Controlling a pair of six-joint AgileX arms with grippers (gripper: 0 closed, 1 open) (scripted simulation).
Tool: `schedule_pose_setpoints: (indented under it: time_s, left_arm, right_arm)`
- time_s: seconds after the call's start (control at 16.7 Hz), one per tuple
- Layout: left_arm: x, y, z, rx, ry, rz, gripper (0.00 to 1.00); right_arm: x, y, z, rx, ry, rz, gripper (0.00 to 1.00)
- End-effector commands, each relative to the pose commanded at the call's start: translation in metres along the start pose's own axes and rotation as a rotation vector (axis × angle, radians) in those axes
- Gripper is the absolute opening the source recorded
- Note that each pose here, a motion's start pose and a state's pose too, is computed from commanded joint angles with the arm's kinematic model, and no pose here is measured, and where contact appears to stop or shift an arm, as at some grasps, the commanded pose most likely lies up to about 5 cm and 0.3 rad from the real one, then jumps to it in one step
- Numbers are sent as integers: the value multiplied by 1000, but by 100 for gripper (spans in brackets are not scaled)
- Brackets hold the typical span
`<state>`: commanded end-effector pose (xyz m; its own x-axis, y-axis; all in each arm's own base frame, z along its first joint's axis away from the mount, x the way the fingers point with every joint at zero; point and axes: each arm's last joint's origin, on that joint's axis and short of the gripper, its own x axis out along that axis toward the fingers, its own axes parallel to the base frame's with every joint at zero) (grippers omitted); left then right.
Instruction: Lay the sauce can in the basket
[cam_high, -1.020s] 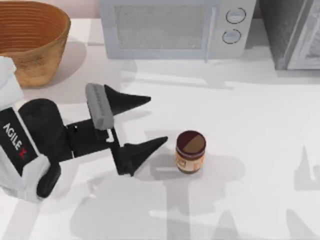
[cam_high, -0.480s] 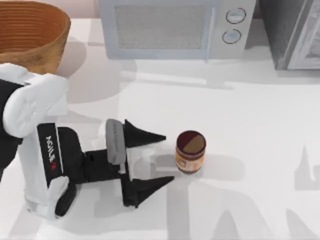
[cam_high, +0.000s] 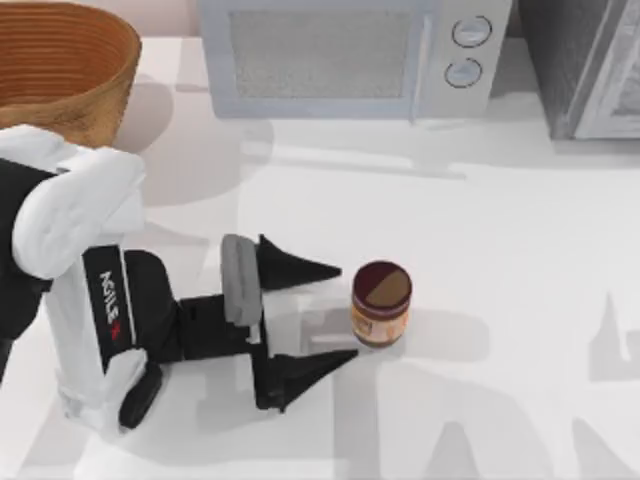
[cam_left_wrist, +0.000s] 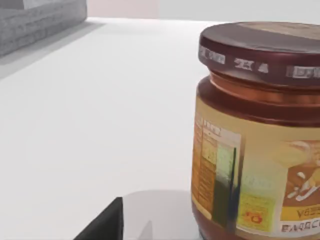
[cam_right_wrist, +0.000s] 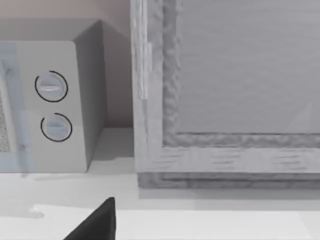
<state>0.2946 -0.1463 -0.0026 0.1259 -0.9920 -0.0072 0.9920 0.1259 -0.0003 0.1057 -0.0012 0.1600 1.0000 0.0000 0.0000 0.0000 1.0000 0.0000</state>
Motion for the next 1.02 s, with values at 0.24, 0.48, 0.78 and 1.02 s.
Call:
schedule_pose_setpoints:
  time_s: [0.24,0.48,0.78,1.02]
  left_arm:
    - [26,0,5,0,-8,-5,100]
    - [52,-3,7,0,-8,-4,100]
    - [61,-5,8,0,-8,-4,100]
    - [61,-5,8,0,-8,-4,85]
  right_arm:
    - [0,0,0,0,0,0,100]
    - [0,0,0,0,0,0,100]
    - [0,0,0,0,0,0,100]
    - [0,0,0,0,0,0,100]
